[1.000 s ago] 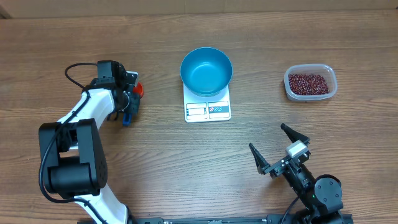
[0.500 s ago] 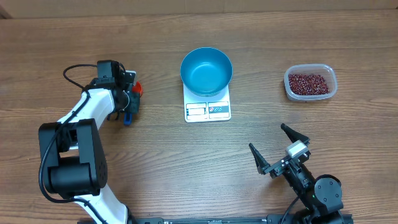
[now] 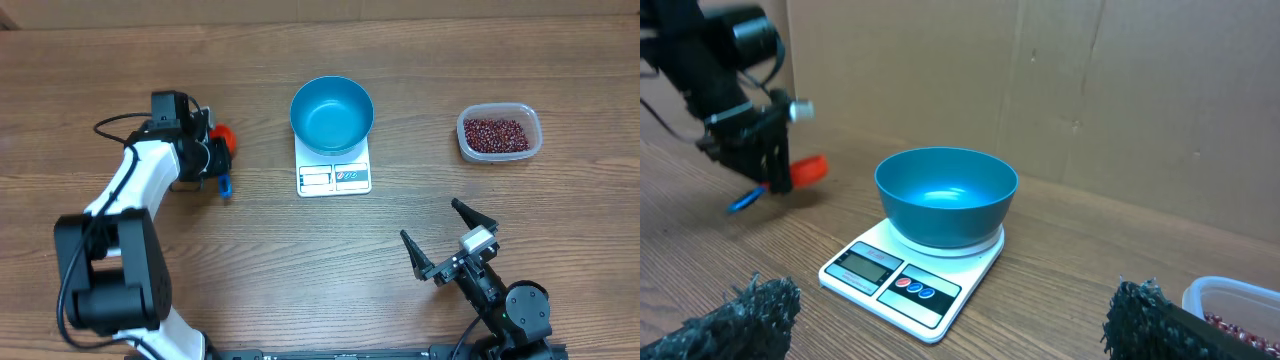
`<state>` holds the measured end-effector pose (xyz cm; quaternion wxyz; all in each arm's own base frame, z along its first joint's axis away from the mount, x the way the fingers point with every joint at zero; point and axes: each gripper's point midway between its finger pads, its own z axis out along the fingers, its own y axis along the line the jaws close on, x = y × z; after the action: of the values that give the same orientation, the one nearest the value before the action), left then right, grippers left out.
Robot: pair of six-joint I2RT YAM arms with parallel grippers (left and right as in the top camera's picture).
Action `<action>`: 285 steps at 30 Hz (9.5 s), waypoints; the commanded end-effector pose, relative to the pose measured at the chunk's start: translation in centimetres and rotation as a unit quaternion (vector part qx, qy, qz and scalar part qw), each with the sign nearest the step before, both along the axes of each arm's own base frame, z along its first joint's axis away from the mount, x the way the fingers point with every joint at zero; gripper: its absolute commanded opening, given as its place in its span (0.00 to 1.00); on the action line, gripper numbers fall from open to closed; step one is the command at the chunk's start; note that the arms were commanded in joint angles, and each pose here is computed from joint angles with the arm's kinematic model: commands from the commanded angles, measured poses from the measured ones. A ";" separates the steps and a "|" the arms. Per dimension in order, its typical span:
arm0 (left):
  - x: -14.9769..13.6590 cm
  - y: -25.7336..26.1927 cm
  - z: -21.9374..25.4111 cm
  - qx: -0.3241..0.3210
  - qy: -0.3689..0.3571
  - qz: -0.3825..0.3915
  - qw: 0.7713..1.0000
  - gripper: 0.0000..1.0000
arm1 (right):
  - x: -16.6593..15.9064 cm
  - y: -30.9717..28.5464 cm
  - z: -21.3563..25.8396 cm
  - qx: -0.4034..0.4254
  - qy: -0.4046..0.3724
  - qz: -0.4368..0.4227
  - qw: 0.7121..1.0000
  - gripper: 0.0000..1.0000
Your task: Scoop item into bowl and weigh 150g on scale
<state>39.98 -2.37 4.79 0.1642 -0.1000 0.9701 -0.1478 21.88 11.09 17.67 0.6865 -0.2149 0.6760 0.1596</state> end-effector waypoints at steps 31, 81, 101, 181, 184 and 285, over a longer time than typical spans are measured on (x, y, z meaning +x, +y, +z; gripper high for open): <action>-5.4 -21.6 14.8 -0.282 0.033 0.178 0.942 0.04 | -0.1 0.1 -0.1 0.124 0.071 0.006 0.990 1.00; -7.2 -24.0 14.7 -0.321 0.102 0.258 0.906 0.04 | 4.5 6.3 2.5 0.170 0.338 0.060 0.924 1.00; -7.6 -23.8 14.3 -0.313 0.111 0.262 0.906 0.04 | 8.4 9.5 3.9 0.168 0.290 0.078 0.939 0.74; -8.4 -25.5 17.7 -0.259 -0.060 -0.069 0.961 1.00 | 8.1 11.0 2.0 0.208 0.362 0.103 0.903 0.04; -8.6 -25.3 20.1 -0.256 -0.118 -0.112 0.953 1.00 | 8.0 10.5 3.0 0.212 0.347 0.096 0.909 0.04; -15.3 -15.8 24.9 0.019 -0.309 -0.300 0.902 0.04 | 7.7 -6.4 3.6 0.050 0.356 -0.229 0.905 0.04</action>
<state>24.36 -17.22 30.01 0.4160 0.2362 0.8582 -0.1864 29.17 4.94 19.69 0.4084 0.0509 0.9060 0.0990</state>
